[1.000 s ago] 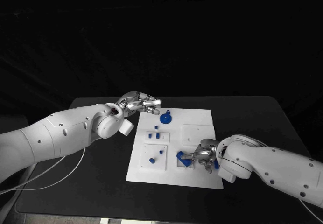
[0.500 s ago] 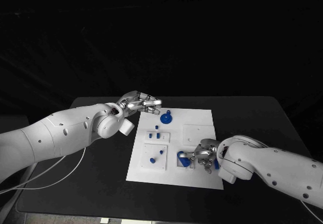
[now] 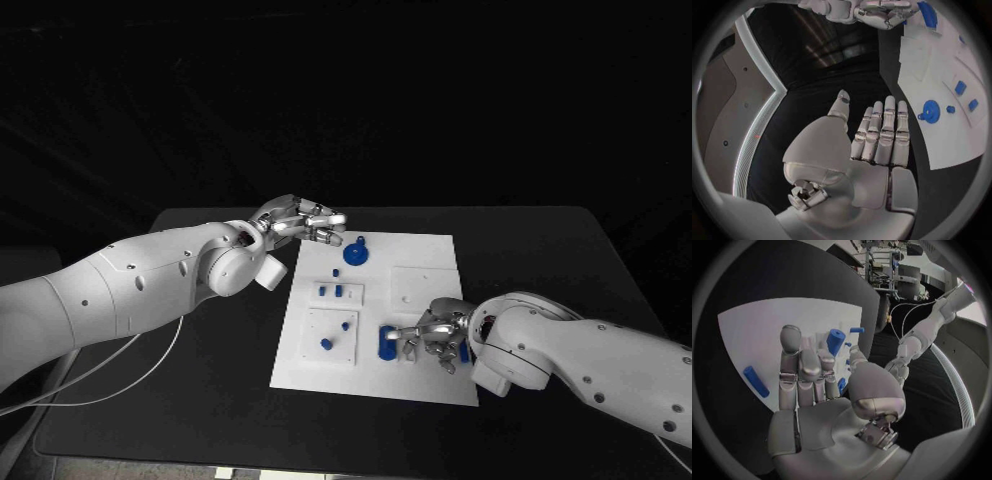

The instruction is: Assemble the parts on the task board

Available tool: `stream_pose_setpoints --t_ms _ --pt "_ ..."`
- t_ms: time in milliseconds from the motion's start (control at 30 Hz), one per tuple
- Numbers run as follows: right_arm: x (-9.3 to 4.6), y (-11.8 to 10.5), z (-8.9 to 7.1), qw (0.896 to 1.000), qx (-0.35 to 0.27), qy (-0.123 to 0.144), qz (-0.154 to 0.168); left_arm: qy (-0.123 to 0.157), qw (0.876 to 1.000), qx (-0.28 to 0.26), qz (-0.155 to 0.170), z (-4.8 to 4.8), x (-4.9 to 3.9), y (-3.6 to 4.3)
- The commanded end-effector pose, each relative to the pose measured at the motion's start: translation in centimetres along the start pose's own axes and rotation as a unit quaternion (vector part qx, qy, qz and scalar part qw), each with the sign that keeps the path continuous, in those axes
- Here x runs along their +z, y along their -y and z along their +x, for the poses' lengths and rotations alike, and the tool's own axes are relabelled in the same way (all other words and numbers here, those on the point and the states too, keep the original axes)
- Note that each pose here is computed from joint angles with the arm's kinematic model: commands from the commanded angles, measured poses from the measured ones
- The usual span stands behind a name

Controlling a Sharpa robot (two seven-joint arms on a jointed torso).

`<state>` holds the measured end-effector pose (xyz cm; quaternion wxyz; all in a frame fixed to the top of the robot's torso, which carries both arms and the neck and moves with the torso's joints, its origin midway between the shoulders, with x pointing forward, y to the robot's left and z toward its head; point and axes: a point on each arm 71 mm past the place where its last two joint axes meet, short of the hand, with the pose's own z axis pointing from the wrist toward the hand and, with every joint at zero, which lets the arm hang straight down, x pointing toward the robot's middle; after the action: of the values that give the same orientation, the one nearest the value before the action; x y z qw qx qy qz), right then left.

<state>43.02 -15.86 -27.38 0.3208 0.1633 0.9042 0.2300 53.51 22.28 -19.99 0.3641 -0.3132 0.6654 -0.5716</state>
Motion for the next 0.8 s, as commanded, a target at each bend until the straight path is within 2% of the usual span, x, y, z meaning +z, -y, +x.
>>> stream_pose_setpoints --t_ms 33,400,800 --pt "-0.15 -0.38 0.09 1.000 -0.003 0.003 -0.021 -0.009 1.000 -0.002 0.006 0.30 0.07 0.17" --pt "-0.34 -0.94 0.35 0.999 -0.004 0.003 -0.037 -0.006 1.000 -0.001 0.002 0.06 0.05 0.05" --pt "-0.30 -1.23 0.52 0.998 -0.044 0.016 -0.047 -0.008 1.000 -0.002 -0.002 0.06 0.07 0.00"
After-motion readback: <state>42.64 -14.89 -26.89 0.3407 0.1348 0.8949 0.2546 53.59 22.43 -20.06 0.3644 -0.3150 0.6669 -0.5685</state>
